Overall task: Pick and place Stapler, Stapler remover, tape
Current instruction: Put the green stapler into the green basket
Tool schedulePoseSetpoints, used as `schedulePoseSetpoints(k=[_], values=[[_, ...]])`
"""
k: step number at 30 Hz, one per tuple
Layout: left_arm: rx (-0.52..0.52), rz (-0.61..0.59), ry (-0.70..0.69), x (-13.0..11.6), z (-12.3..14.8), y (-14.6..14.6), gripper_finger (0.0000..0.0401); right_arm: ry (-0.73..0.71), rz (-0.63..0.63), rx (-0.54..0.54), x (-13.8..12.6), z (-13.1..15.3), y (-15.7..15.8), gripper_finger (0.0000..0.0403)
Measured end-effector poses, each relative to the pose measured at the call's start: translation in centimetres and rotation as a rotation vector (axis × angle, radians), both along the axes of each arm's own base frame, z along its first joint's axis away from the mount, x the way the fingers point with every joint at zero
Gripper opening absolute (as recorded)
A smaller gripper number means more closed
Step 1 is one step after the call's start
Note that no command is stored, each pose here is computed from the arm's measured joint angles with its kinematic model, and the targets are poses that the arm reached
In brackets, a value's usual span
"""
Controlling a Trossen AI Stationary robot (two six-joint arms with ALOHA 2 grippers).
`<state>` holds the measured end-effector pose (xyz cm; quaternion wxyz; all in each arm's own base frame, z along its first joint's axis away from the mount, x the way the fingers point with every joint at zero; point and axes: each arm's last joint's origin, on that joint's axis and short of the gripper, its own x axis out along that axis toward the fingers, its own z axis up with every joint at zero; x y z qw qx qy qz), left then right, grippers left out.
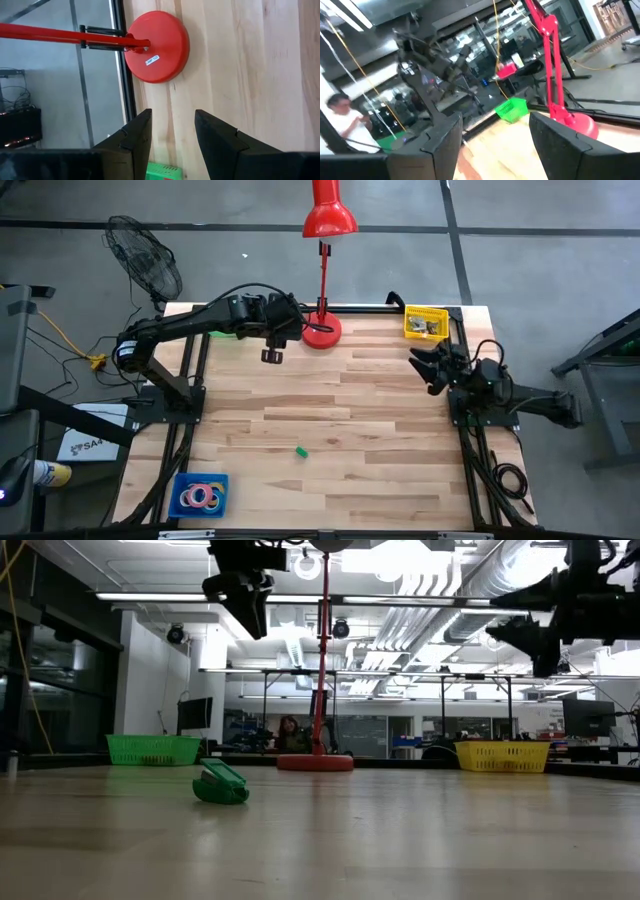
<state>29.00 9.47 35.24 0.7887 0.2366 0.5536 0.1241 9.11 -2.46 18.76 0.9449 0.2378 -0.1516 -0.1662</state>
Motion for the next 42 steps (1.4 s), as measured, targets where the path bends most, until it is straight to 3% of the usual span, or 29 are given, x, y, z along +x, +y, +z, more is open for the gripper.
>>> schedulePoseSetpoints(k=[10,20,25,33,42], values=[[-0.050,0.036,-0.031,0.0,-0.1,-0.1,0.0147,0.140,0.011,0.012,0.2,-1.2,0.0,0.0222],[-0.410,0.093,-0.159,0.6,-0.5,-1.1,0.0147,0.225,0.091,-0.079,0.3,-1.6,0.2,0.0222],[-0.516,0.152,-0.194,1.0,-0.5,-2.4,0.0147,0.234,0.081,-0.099,0.3,-1.6,0.2,0.0222],[-0.574,0.034,-0.162,1.8,-0.5,-6.8,0.0147,0.232,0.081,-0.100,0.3,-1.6,0.2,0.0222],[-0.535,-0.196,-0.076,2.6,-1.4,-11.9,0.0147,0.228,0.080,-0.101,0.3,-1.6,0.2,0.0222]])
